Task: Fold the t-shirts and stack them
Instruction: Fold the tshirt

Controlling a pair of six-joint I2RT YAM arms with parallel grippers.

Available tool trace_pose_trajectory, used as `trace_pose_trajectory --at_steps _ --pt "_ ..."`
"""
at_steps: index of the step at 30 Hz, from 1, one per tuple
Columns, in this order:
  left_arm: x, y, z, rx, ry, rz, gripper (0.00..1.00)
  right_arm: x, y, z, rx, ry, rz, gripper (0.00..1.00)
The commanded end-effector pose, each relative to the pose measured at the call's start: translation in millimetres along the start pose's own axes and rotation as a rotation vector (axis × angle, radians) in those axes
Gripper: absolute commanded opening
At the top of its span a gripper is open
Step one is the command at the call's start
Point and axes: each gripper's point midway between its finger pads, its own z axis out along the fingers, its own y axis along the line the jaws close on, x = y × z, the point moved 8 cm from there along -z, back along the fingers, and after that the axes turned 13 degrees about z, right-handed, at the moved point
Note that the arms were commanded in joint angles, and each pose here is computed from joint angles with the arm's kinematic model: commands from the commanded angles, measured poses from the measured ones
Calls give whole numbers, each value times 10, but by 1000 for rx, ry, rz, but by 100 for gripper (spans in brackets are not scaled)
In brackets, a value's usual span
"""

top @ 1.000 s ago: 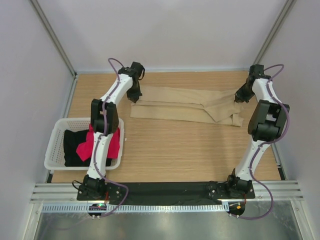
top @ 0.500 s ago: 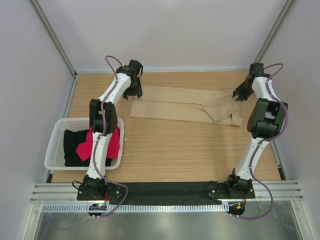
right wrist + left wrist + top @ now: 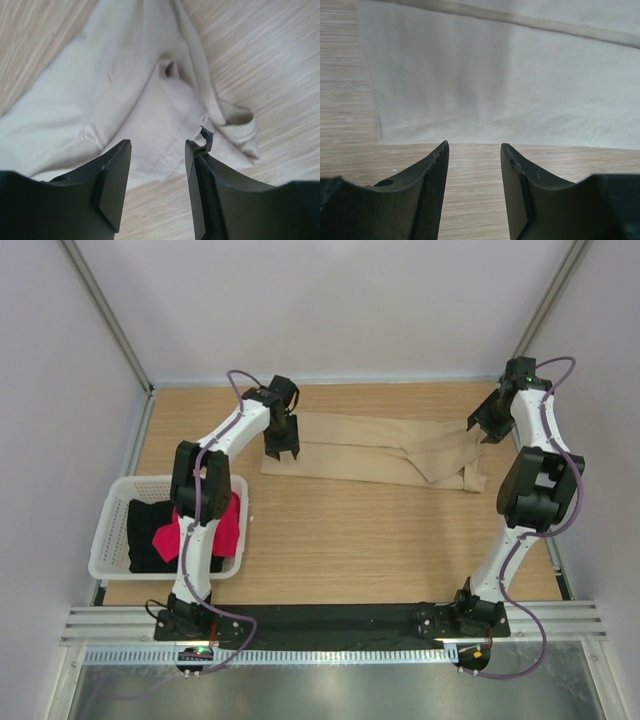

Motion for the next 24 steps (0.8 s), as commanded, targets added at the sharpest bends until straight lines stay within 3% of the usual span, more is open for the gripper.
trace_pose_trajectory --at_steps 1,14,24 --pt "-54 -75 23 118 -6 0 47 350 -76 -267 -84 70 3 54" --pt "119 -167 156 225 67 -62 47 468 -328 -2 -49 60 -41 56" --pt "147 -83 175 217 92 -69 47 315 -246 303 -11 44 -60 44"
